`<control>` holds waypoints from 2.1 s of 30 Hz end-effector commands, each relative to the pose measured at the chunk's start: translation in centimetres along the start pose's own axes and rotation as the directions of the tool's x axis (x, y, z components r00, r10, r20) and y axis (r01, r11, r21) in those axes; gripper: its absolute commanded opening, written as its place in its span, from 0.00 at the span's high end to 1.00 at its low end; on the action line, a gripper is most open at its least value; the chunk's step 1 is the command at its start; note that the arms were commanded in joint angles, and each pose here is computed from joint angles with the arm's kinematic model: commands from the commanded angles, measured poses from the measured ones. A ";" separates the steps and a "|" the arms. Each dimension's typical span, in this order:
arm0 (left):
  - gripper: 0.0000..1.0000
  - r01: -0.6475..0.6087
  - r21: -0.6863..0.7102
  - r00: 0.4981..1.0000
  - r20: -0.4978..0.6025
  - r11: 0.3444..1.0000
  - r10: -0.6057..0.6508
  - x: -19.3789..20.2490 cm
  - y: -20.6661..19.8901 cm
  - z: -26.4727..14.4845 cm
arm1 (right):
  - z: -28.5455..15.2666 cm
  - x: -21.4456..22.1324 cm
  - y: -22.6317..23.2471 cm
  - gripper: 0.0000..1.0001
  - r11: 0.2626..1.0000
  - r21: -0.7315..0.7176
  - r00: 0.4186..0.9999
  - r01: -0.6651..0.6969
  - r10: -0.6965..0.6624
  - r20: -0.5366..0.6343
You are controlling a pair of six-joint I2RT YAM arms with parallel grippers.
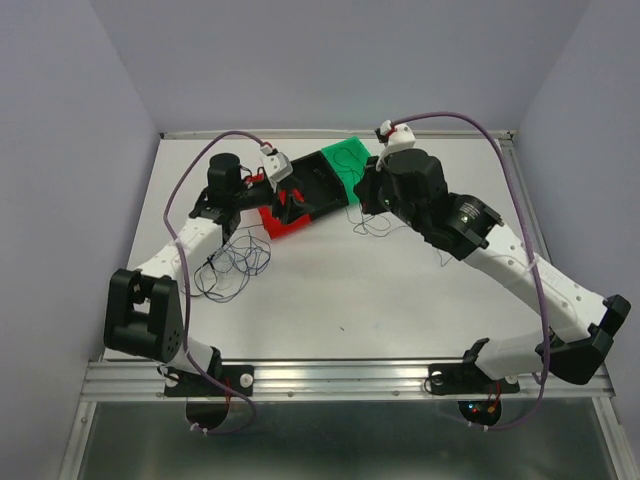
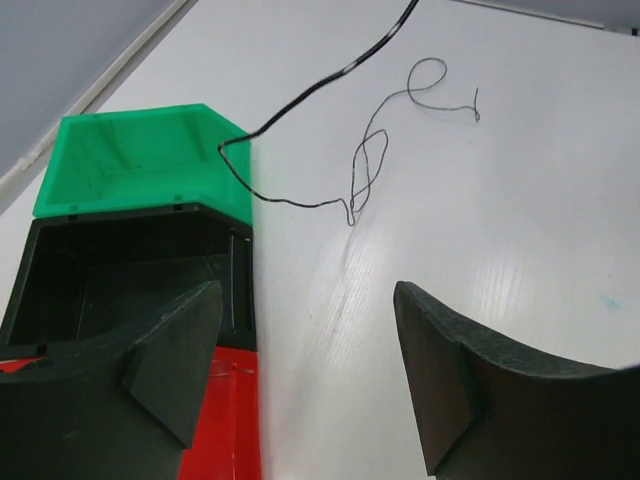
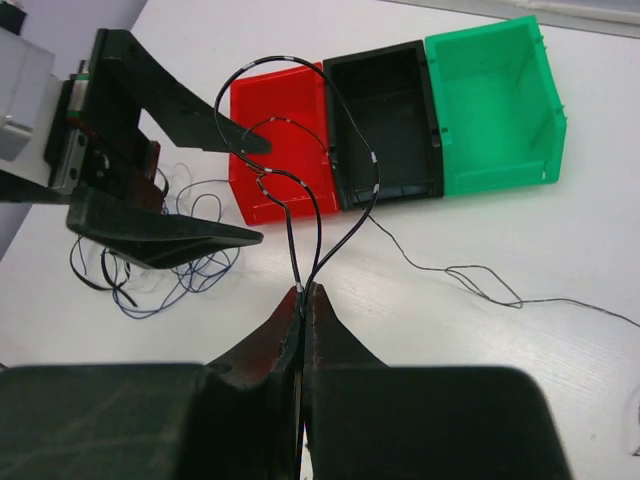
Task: Untangle the cables
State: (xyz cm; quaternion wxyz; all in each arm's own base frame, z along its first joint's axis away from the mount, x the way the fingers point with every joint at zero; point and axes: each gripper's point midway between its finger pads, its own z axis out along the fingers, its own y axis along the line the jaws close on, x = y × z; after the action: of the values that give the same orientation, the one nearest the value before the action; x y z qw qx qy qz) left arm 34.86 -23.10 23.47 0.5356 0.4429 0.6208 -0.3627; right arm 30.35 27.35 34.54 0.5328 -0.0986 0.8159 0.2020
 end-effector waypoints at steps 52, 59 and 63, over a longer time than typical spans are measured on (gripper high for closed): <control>1.00 0.172 0.047 0.963 -0.218 0.984 -0.158 6.5 -3.4 16.5 | 0.9 20.0 -32.5 0.70 0.533 0.846 0.927 0.012 0.312 -0.209; 1.00 0.170 0.067 0.953 -0.266 0.983 -0.147 7.5 -5.4 19.7 | 2.9 22.0 -33.0 0.00 0.556 0.831 0.905 0.001 0.353 -0.238; 1.00 0.170 0.071 0.949 -0.280 0.983 -0.144 7.9 -5.7 20.1 | 3.9 23.2 -33.0 0.00 0.585 0.811 0.889 -0.013 0.377 -0.258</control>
State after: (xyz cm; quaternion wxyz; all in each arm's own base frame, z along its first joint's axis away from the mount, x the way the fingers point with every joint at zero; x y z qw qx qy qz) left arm 36.07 -41.46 11.04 0.3853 0.4606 0.7105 -0.3669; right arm 35.32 0.33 5.40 0.3063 0.1930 0.9175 -0.1647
